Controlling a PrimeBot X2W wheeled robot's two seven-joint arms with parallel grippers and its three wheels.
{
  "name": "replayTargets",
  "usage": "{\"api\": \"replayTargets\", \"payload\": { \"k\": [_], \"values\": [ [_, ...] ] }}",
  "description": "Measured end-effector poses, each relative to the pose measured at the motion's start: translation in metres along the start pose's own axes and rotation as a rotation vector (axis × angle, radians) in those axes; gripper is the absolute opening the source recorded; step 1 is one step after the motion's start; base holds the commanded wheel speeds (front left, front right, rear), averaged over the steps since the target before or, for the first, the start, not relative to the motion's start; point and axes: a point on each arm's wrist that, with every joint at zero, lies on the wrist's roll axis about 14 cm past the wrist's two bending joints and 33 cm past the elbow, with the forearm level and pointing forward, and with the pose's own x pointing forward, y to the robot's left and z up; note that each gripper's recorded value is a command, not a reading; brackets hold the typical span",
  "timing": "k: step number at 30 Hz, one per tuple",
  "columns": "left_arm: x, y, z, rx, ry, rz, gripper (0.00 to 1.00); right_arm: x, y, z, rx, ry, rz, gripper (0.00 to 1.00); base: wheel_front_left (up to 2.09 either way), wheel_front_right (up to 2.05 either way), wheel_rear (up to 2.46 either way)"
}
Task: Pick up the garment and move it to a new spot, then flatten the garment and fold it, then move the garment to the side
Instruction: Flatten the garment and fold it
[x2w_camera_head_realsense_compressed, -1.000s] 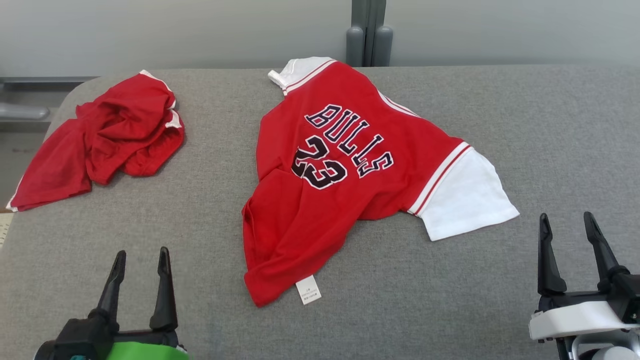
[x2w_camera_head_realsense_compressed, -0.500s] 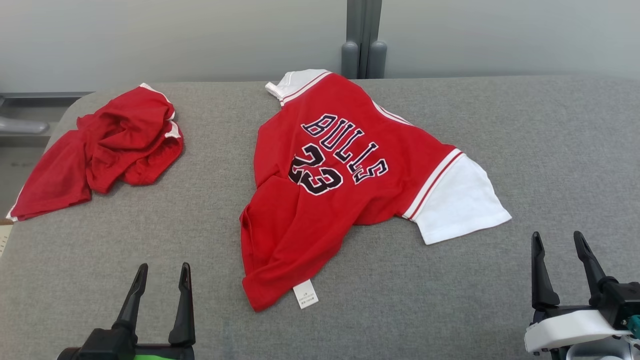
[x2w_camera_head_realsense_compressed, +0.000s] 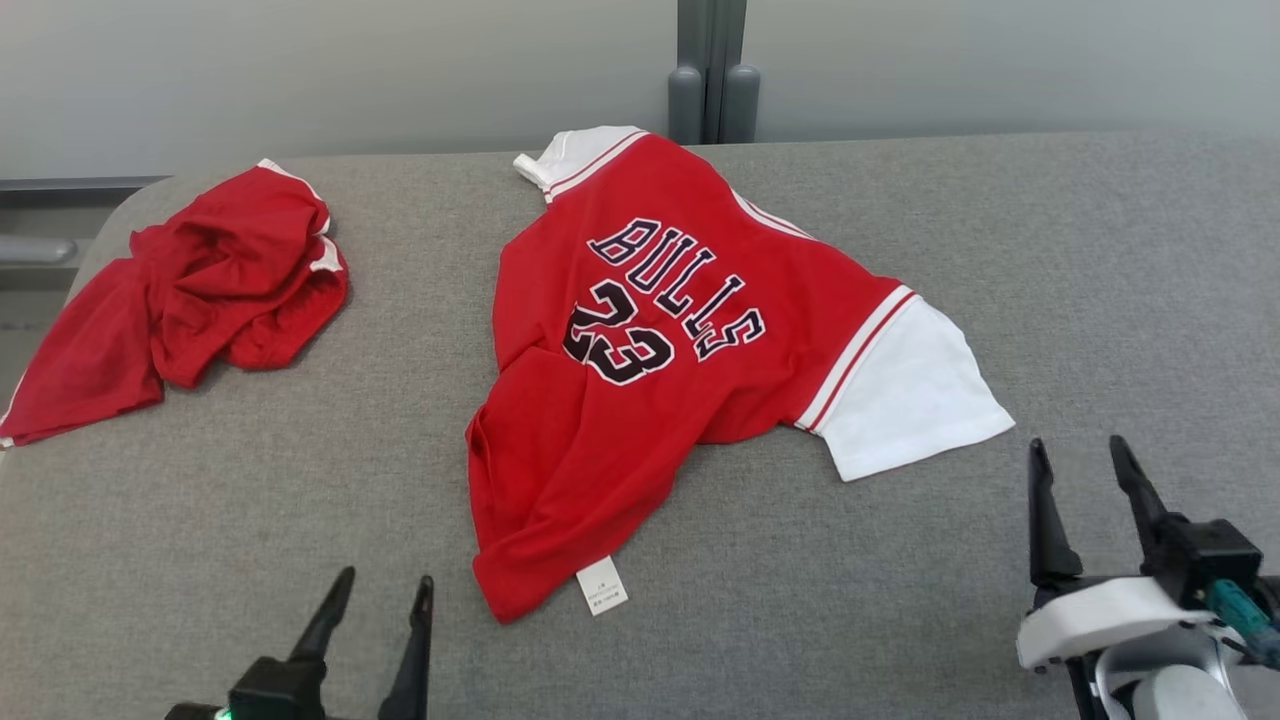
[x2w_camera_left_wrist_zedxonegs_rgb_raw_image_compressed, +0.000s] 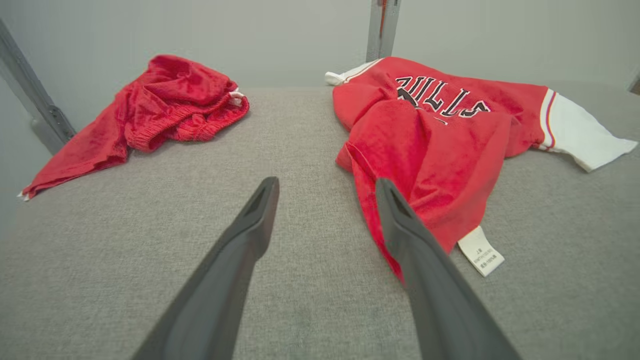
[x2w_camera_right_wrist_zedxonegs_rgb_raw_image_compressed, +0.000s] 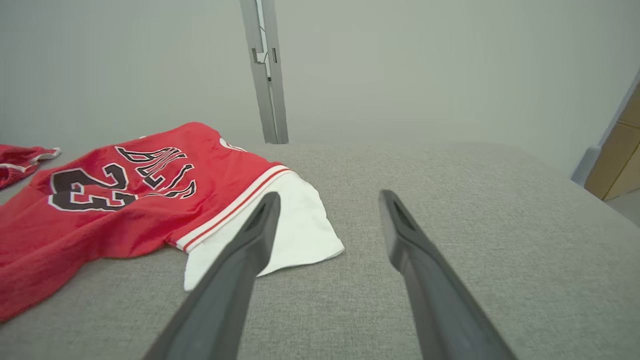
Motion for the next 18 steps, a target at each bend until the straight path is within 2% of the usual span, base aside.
{"api": "replayTargets", "payload": {
  "k": [5, 8, 12, 18],
  "values": [
    [-0.004, -0.038, -0.028, 0.009, 0.225, -0.164, 1.0, 0.03, 0.013, -0.016, -0.078, 0.171, 0.08, 1.0, 0.0, 0.0, 0.0],
    [-0.004, -0.055, -0.033, -0.01, 0.291, -0.227, 1.0, 0.048, 0.01, -0.022, -0.09, 0.268, 0.078, 1.0, 0.0, 0.0, 0.0],
    [0.002, -0.068, -0.045, -0.004, 0.367, -0.288, 1.0, 0.065, 0.0, -0.041, -0.132, 0.413, 0.066, 1.0, 0.0, 0.0, 0.0],
    [0.012, -0.072, -0.064, -0.015, 0.434, -0.318, 1.0, 0.08, -0.008, -0.077, -0.111, 0.556, 0.042, 1.0, 0.0, 0.0, 0.0]
  ]
}}
